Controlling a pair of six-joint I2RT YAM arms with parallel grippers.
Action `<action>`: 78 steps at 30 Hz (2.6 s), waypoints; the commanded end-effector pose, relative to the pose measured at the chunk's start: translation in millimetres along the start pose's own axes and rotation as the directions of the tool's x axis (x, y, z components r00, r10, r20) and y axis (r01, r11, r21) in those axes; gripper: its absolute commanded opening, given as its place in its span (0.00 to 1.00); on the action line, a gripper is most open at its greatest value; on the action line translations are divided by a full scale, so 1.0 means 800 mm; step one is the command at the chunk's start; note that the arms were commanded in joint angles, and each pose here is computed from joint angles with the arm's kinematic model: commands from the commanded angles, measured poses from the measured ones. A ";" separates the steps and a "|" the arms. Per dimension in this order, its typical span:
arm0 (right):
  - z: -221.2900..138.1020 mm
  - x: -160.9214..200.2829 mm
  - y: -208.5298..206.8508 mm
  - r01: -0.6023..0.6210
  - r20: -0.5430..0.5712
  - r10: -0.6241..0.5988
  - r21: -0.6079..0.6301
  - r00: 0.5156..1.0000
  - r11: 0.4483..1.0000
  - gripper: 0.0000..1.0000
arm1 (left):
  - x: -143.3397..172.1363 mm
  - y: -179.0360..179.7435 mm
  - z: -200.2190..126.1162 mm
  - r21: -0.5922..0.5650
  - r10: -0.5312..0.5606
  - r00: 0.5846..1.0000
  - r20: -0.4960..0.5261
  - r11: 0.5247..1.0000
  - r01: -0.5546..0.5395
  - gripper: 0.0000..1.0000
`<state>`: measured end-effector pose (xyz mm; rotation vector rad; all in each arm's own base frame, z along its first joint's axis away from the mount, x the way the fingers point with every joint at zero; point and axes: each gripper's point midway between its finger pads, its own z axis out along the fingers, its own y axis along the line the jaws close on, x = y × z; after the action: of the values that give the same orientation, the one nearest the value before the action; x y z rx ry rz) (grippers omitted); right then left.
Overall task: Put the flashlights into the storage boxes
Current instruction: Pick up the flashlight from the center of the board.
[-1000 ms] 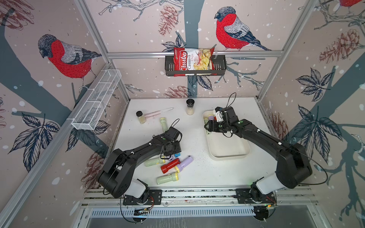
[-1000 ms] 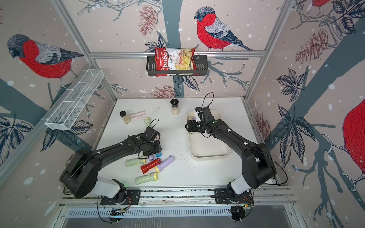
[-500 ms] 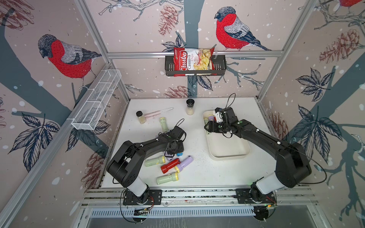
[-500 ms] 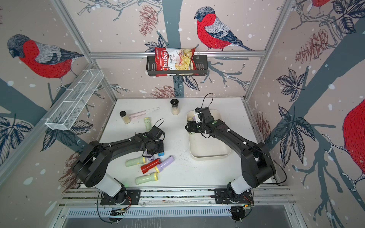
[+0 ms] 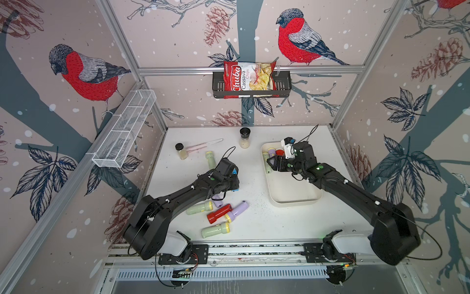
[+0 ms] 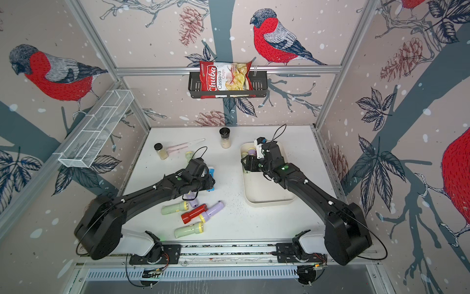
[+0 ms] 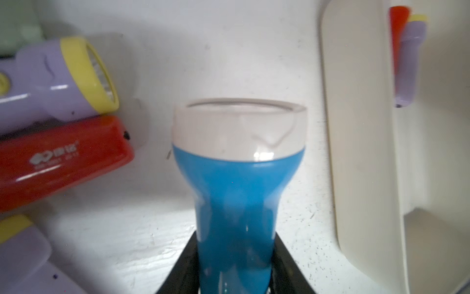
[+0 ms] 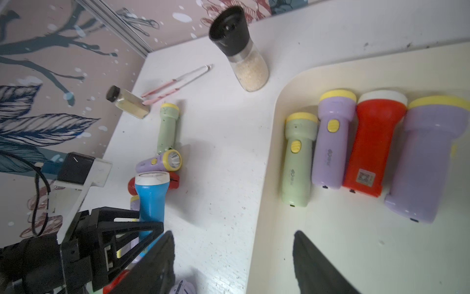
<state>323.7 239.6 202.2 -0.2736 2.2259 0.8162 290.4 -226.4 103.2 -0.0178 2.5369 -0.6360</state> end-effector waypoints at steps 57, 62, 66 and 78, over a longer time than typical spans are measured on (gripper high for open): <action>0.020 0.023 0.137 0.095 -0.040 -0.114 -0.324 0.993 0.941 0.36 | -0.041 -0.156 -0.093 0.557 0.175 0.887 0.428 0.722 -0.411 0.37; 0.025 0.022 0.120 0.061 -0.048 -0.079 -0.292 0.996 0.954 0.33 | -0.041 -0.144 -0.081 0.514 0.181 0.896 0.405 0.766 -0.387 0.51; 0.026 0.017 0.107 0.036 -0.039 -0.049 -0.278 0.998 0.960 0.32 | -0.039 -0.143 -0.074 0.511 0.188 0.905 0.382 0.773 -0.376 0.58; 0.002 0.008 -0.093 -0.070 -0.172 0.091 0.127 0.981 0.989 0.32 | -0.055 -0.135 -0.015 0.395 0.222 0.939 0.262 0.863 -0.315 0.63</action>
<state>356.8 214.5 187.1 -0.1991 2.3236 0.8486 307.0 -310.1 195.9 0.3816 2.0241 -1.0672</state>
